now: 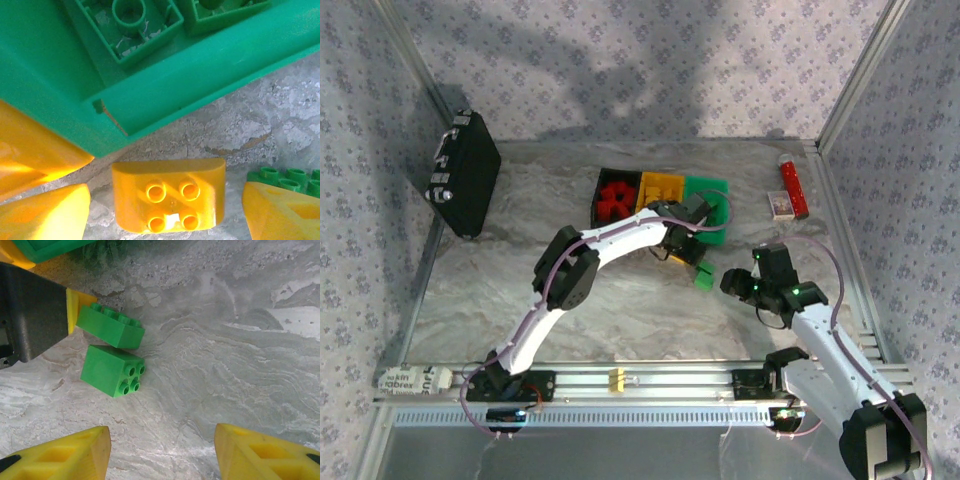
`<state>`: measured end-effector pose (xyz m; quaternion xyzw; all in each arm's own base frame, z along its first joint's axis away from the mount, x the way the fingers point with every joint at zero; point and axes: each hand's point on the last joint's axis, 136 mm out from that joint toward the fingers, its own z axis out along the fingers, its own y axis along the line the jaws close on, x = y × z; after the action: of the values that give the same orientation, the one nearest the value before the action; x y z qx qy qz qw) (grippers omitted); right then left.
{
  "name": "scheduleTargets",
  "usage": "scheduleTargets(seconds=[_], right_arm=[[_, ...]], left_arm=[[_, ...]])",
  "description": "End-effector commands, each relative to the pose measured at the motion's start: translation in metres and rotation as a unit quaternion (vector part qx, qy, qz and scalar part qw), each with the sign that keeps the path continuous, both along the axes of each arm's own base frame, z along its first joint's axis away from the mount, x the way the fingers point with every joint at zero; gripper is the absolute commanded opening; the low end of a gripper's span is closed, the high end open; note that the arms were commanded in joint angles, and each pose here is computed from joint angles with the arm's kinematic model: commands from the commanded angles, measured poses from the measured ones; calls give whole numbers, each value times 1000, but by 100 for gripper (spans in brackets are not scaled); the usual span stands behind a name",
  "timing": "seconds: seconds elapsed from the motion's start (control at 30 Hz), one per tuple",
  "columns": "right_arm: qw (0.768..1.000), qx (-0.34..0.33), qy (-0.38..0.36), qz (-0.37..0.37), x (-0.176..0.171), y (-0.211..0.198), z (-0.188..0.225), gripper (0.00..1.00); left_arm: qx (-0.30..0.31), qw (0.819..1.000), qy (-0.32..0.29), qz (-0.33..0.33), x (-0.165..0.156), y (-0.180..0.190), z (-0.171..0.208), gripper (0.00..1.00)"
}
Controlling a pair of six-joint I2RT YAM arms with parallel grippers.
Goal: Sort the legos into containers by color
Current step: Pick up the lego from the center of the table.
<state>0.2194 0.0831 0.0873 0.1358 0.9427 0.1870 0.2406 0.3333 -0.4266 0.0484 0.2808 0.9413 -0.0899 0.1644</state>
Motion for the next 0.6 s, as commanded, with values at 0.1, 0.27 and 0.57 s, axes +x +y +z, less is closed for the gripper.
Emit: scheduleTargets(seconds=[0.1,0.27,0.57], right_arm=[[1000,-3,14,2,-8,-2,-7,59],[1000,-2,13,1,-7,-3,-7,59],[1000,-3,12,1,-8,-4,-5,59]], left_arm=[[18,1000,21,0,-4,1,-12,79],[24,999,31,-4,-11,1,-16,79],[7,999,46,-2,-14,0,-17,79]])
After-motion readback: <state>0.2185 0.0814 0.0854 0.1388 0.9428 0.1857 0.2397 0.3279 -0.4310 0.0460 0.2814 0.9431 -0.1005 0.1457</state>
